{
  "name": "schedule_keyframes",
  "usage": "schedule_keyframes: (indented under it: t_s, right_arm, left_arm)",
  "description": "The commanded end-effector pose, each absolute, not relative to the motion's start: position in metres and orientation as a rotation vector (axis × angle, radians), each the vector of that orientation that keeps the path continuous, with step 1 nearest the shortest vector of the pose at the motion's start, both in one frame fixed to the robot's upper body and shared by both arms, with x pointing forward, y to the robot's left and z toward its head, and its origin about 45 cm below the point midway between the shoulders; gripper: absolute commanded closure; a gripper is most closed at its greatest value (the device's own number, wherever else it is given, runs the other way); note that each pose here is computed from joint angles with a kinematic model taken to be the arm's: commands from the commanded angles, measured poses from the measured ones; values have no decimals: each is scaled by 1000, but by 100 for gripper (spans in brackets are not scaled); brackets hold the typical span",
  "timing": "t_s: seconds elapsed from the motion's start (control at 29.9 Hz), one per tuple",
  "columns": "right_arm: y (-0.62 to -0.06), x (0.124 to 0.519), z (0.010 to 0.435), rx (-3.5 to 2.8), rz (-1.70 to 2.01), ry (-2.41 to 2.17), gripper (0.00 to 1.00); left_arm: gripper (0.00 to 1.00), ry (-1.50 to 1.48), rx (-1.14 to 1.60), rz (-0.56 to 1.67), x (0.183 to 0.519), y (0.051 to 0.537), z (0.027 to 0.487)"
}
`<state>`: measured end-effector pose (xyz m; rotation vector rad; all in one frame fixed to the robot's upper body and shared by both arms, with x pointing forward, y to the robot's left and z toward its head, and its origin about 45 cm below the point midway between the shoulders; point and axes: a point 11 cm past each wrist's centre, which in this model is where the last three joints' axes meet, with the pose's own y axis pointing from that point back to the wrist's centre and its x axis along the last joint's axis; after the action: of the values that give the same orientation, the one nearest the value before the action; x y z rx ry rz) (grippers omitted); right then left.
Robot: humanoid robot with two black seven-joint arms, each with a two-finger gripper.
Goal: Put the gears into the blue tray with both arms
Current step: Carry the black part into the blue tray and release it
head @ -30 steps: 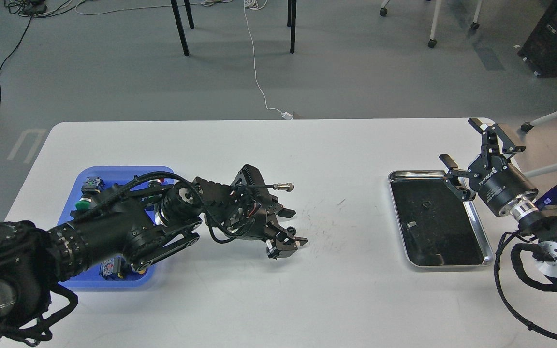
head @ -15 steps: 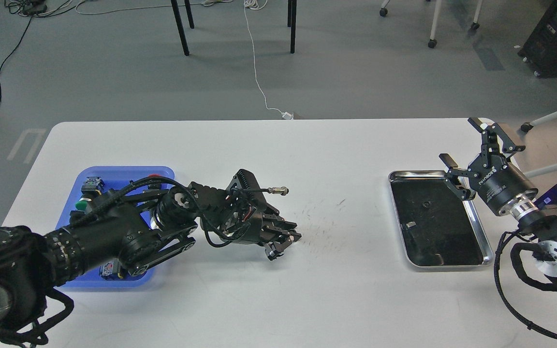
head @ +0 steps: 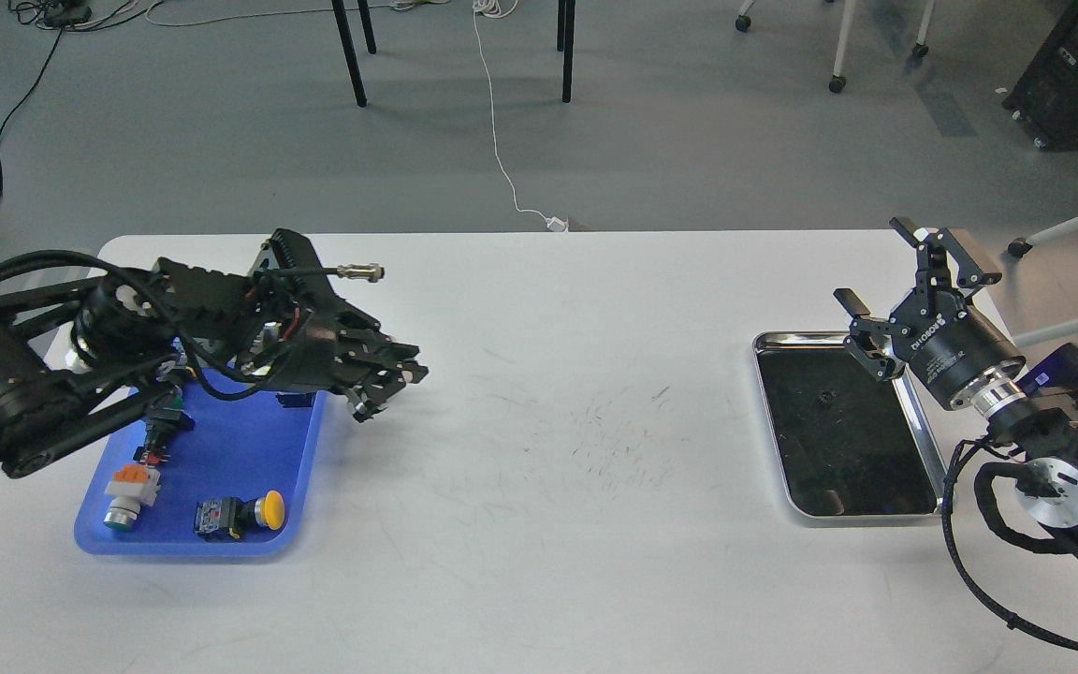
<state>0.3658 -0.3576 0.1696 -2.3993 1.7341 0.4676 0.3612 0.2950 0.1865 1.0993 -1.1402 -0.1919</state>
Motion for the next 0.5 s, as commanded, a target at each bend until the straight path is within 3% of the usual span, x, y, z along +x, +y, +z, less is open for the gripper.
schedule_keyframes:
  t_s: [0.0, 0.33, 0.47]
  right_arm:
    - [-355, 365, 168, -2402, 476, 1729, 2]
    - [-349, 365, 165, -2401, 488, 1715, 2]
    - [-349, 365, 165, -2401, 488, 1713, 2]
  left_arm:
    - [85, -1063, 1171, -168, 344, 338, 176]
    - [85, -941, 1303, -96, 330, 402, 149]
    - [85, -942, 1301, -80, 331, 402, 140]
